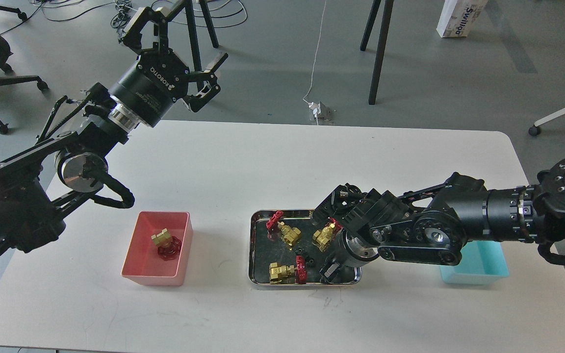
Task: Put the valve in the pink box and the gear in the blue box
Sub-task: 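Grasp a small black gear on the tray with the right gripper, then carry the gear with the right gripper over the blue box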
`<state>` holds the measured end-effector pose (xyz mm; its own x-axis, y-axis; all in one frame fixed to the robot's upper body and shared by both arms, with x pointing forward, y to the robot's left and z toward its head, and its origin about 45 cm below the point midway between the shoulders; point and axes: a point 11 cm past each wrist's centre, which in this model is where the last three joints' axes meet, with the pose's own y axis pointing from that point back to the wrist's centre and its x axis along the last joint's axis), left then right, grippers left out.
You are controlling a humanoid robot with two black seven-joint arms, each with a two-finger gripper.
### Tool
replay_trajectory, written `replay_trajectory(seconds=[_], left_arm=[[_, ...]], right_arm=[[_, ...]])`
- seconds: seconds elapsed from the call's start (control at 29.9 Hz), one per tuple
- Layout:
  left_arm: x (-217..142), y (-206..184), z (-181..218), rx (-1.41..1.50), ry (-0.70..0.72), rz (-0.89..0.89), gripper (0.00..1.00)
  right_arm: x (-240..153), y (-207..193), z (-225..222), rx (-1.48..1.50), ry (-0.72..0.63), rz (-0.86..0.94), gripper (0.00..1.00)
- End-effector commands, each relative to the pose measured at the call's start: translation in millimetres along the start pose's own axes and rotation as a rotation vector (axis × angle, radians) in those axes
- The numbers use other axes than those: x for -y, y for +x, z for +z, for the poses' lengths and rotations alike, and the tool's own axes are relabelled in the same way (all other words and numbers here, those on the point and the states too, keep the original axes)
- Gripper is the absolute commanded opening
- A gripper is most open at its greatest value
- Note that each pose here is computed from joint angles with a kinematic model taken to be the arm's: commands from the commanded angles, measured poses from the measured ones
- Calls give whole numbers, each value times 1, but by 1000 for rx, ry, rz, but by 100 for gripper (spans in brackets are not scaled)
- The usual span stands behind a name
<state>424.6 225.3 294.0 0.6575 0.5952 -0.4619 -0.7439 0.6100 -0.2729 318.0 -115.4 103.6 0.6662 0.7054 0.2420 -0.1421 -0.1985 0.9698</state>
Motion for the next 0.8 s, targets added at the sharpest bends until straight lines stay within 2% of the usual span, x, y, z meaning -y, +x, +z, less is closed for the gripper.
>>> replay_trajectory(seconds=[0.0, 0.27, 0.57, 0.77], left_arm=[[0, 0, 0, 1, 1, 1, 99], [-2, 1, -2, -1, 3, 5, 99], [-2, 1, -2, -2, 3, 4, 99], [-3, 2, -4, -5, 5, 9, 99]], right_arm=[[0, 0, 0, -1, -1, 0, 29], [-1, 0, -1, 2, 6, -1, 12], [-5, 1, -4, 2, 21, 7, 7], [-44, 20, 13, 58, 38, 92, 7]])
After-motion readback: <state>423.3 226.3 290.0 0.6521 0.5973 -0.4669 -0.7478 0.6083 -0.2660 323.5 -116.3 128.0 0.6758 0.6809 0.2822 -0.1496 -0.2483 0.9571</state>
